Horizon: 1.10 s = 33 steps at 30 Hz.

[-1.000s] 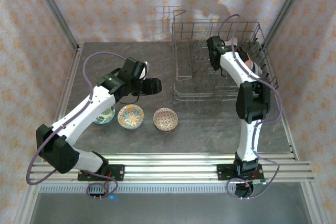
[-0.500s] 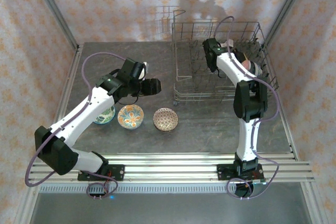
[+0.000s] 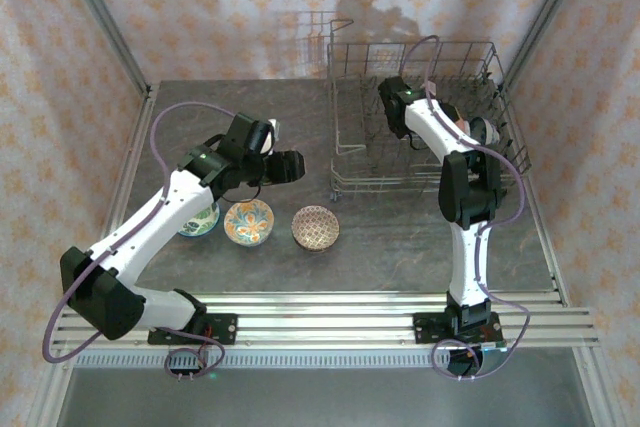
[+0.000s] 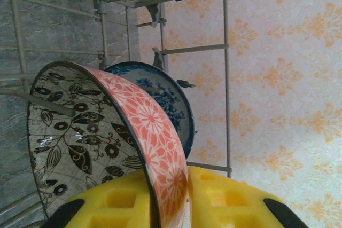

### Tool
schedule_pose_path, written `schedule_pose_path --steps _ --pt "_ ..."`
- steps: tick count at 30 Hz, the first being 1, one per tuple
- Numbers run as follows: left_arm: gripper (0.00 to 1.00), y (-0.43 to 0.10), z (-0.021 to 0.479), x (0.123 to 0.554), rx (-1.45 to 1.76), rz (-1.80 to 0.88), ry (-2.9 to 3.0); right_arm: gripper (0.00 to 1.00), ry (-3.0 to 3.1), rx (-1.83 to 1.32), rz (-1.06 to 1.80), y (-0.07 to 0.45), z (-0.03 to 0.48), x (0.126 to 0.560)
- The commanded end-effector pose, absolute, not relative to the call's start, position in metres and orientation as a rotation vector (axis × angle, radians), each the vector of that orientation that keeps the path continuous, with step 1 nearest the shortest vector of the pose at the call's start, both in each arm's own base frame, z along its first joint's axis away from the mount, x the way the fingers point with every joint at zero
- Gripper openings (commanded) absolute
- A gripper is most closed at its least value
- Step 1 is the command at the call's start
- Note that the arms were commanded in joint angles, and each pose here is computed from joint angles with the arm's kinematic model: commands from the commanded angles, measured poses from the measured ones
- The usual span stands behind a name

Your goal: Load the bowls into the dish rack

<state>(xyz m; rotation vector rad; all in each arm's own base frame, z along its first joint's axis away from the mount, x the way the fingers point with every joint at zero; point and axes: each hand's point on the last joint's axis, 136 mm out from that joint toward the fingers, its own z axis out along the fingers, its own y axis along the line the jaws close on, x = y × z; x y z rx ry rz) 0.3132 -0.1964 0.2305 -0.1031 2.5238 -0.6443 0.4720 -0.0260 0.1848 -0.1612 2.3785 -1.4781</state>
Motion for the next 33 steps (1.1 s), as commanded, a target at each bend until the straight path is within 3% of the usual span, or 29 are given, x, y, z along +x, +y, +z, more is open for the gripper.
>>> schedule_pose_path --steps 1,3,10,16,24,33 --pt "0.67 -0.188 0.238 0.313 -0.146 -0.644 2.489 0.25 2.402 -0.149 -1.460 -0.024 0.181 0.473" --pt "0.67 -0.188 0.238 0.313 -0.149 -0.648 2.488 0.26 2.435 -0.151 -1.434 -0.023 0.175 0.472" --pt "0.67 -0.195 0.238 0.314 -0.141 -0.681 2.495 0.45 2.517 -0.139 -1.330 -0.018 0.170 0.466" --pt "0.67 -0.200 0.256 0.323 -0.106 -0.688 2.462 0.64 2.508 -0.031 -1.180 -0.015 0.207 0.457" --pt "0.67 -0.223 0.285 0.352 -0.058 -0.761 2.395 0.69 2.531 0.093 -0.872 -0.003 0.258 0.417" --pt "0.72 -0.268 0.310 0.397 0.011 -0.869 2.298 0.73 2.594 0.212 -0.469 0.013 0.250 0.342"
